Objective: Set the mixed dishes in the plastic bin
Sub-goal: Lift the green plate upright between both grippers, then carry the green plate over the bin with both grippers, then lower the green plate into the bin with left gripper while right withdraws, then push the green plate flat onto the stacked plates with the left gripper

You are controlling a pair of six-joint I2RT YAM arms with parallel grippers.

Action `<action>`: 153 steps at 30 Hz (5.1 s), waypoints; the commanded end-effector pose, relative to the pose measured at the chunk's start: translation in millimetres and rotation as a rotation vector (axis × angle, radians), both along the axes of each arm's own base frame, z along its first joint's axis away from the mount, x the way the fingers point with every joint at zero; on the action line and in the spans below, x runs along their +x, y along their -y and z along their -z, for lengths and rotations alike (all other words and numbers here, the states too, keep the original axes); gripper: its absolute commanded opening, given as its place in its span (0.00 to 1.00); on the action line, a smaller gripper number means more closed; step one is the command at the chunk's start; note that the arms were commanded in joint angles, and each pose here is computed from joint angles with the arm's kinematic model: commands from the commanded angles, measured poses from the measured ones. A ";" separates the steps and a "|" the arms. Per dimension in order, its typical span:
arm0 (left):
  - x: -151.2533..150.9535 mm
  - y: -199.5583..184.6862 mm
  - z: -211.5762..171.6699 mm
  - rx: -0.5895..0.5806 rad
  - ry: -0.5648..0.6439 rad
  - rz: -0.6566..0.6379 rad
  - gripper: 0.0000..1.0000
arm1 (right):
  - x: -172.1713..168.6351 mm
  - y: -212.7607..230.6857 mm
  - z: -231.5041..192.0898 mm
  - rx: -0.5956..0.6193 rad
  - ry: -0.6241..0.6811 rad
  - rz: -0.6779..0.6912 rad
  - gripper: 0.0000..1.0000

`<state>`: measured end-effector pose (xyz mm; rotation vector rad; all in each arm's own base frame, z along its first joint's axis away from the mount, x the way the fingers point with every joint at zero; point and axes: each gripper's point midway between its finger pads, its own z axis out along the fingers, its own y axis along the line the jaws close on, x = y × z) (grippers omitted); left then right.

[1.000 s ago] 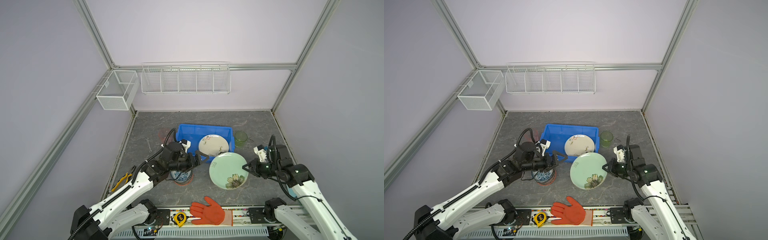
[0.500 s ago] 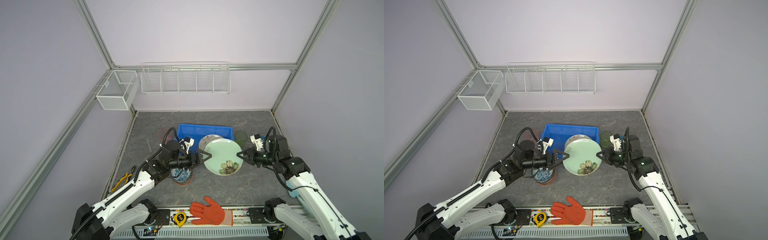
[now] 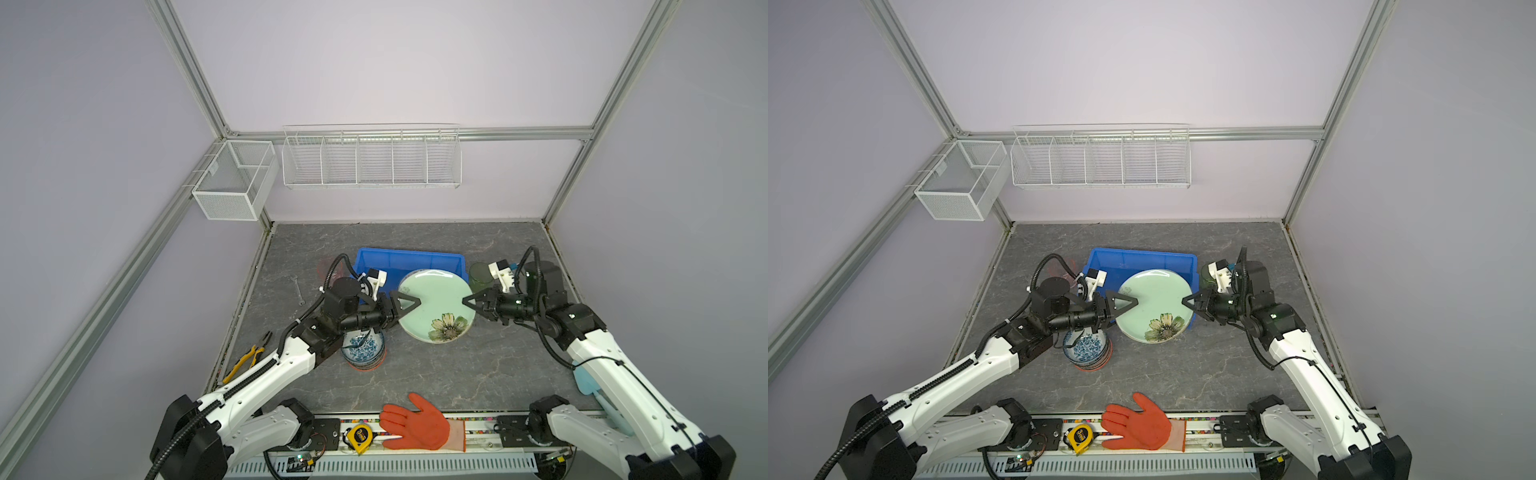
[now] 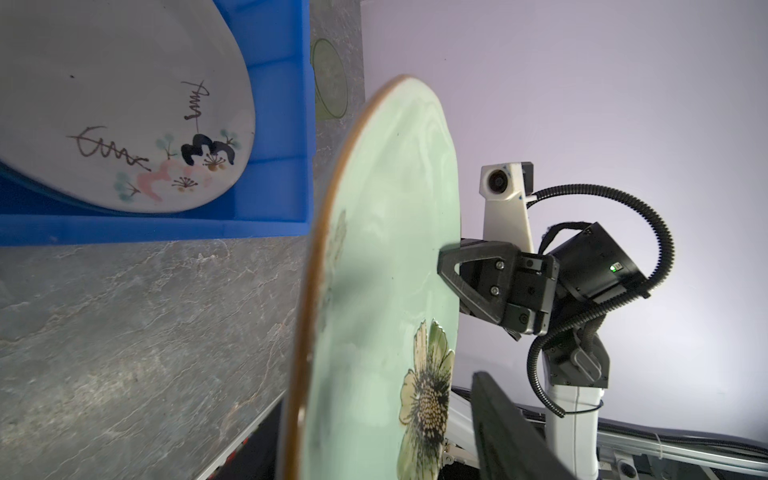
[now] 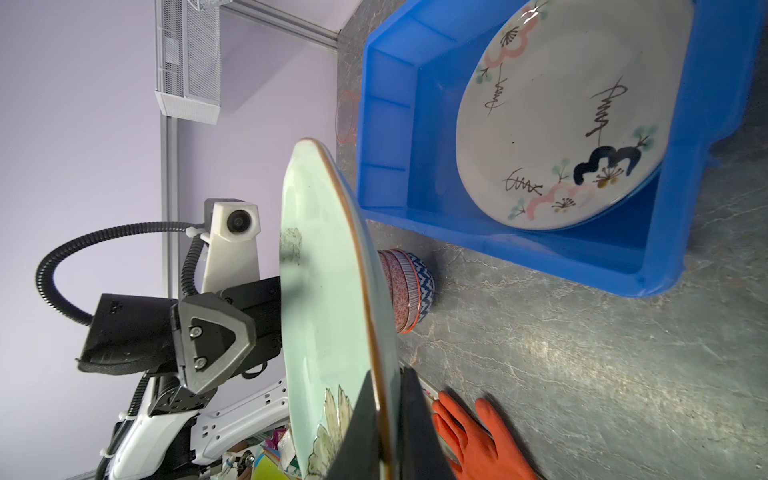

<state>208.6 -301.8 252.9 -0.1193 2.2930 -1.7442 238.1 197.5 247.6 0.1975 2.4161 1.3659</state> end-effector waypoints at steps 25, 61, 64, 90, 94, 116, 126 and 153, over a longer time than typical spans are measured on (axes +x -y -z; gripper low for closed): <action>11.4 -6.8 -6.8 -0.058 -0.004 -0.052 0.00 | -1.0 -4.3 -33.1 0.029 0.116 -0.023 0.14; 107.1 -33.1 -10.2 0.047 0.076 -0.067 0.00 | -60.6 50.7 -11.0 -0.182 0.131 0.095 0.89; 120.9 -26.4 -4.9 0.070 0.081 -0.045 0.00 | -66.3 56.1 -6.2 -0.195 0.123 0.113 0.88; 185.5 -2.7 64.3 0.225 0.062 -0.055 0.00 | -93.0 81.0 20.7 -0.260 0.055 0.195 0.88; 187.6 2.9 69.2 0.227 0.060 -0.048 0.00 | -95.1 82.4 22.4 -0.266 0.051 0.196 0.88; 195.4 35.1 100.5 0.277 0.056 -0.017 0.00 | -105.3 90.9 32.5 -0.294 0.038 0.213 0.88; 189.1 45.5 111.7 0.281 0.045 0.020 0.00 | -105.9 92.6 36.4 -0.302 0.033 0.219 0.88; 174.6 45.6 141.5 0.327 0.007 0.057 0.16 | -105.0 92.3 43.0 -0.305 0.020 0.219 0.88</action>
